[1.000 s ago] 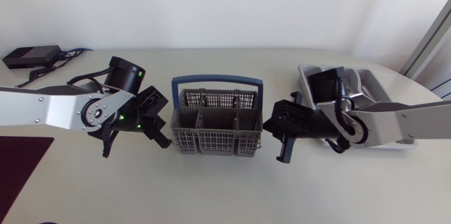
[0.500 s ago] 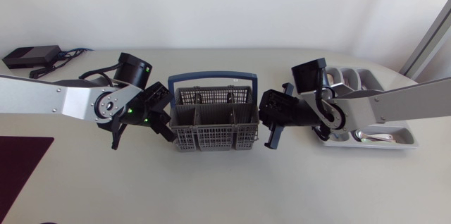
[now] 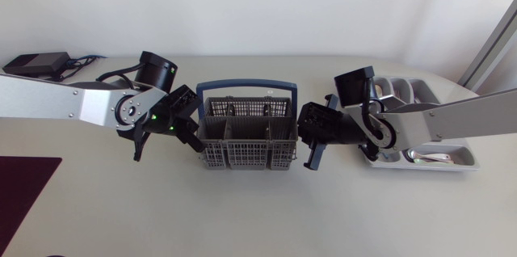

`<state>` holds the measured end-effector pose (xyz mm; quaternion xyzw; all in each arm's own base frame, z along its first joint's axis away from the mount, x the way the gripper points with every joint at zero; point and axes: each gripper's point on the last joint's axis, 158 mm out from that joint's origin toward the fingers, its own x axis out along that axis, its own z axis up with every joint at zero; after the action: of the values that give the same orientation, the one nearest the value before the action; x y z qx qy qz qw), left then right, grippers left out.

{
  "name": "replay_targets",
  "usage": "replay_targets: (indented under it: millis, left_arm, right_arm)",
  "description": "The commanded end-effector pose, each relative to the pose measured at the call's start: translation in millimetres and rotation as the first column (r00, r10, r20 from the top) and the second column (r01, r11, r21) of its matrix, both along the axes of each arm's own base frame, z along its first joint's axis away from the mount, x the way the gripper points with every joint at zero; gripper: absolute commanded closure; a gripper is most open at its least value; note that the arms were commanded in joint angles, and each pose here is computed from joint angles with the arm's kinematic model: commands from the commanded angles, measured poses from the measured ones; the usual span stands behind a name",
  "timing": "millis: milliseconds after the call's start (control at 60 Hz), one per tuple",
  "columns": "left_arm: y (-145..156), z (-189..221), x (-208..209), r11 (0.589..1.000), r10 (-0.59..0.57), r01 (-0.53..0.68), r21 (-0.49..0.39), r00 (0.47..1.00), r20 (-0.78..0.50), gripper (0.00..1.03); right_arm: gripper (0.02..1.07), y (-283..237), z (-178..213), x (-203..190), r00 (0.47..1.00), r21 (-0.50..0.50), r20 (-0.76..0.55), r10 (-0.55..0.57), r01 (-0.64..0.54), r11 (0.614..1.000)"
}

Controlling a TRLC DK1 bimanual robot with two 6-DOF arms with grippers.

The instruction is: Sort the cutlery from the basket into the organizer compartments.

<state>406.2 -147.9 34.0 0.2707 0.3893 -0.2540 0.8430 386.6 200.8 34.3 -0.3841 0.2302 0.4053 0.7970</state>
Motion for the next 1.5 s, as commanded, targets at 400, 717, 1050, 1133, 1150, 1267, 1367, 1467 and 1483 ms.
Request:
replay_targets:
  millis: [400, 717, 1050, 1133, 1150, 1267, 1367, 1467, 1483]
  left_arm:
    - [37.6, 43.0, -5.1, 0.998, 0.059, -0.056, -0.036, 0.993, 0.100, 0.98]
    - [64.9, 104.7, -31.0, 0.991, 0.116, -0.096, -0.095, 0.964, 0.241, 0.92]
    - [83.0, 144.7, -66.3, 0.980, 0.173, -0.123, -0.158, 0.917, 0.359, 0.04]
    - [87.9, 148.6, -70.5, 0.975, 0.195, -0.141, -0.171, 0.912, 0.362, 0.04]
    - [89.1, 148.1, -71.6, 0.974, 0.199, -0.144, -0.172, 0.911, 0.361, 0.04]
    - [95.8, 148.9, -79.1, 0.968, 0.225, -0.165, -0.188, 0.901, 0.371, 0.04]
    - [100.2, 153.6, -86.5, 0.964, 0.241, -0.172, -0.202, 0.886, 0.395, 0.04]
    - [102.2, 160.8, -96.1, 0.962, 0.247, -0.167, -0.215, 0.868, 0.431, 0.04]
    - [101.9, 162.2, -97.7, 0.962, 0.247, -0.164, -0.218, 0.865, 0.437, 0.04]
  right_arm:
    - [1.01, -52.4, 13.7, -12.6, 0.993, -0.027, 0.038, -0.114, 0.115, 0.993]
    - [0.75, -96.0, 71.8, -38.3, 0.963, 0.024, 0.158, -0.219, 0.218, 0.976]
    - [0.06, -124.2, 116.5, -74.8, 0.912, 0.101, 0.277, -0.301, 0.284, 0.953]
    - [0.06, -128.7, 119.0, -81.6, 0.905, 0.112, 0.274, -0.325, 0.306, 0.946]
    - [0.06, -130.6, 119.3, -82.0, 0.902, 0.115, 0.273, -0.335, 0.315, 0.942]
    - [0.06, -144.6, 127.9, -84.5, 0.870, 0.156, 0.284, -0.403, 0.373, 0.915]
    - [0.06, -154.2, 131.6, -89.0, 0.843, 0.203, 0.284, -0.457, 0.413, 0.888]
    - [0.06, -162.7, 143.4, -94.6, 0.808, 0.267, 0.295, -0.510, 0.443, 0.856]
    - [0.06, -165.5, 147.3, -95.8, 0.798, 0.281, 0.297, -0.524, 0.451, 0.847]
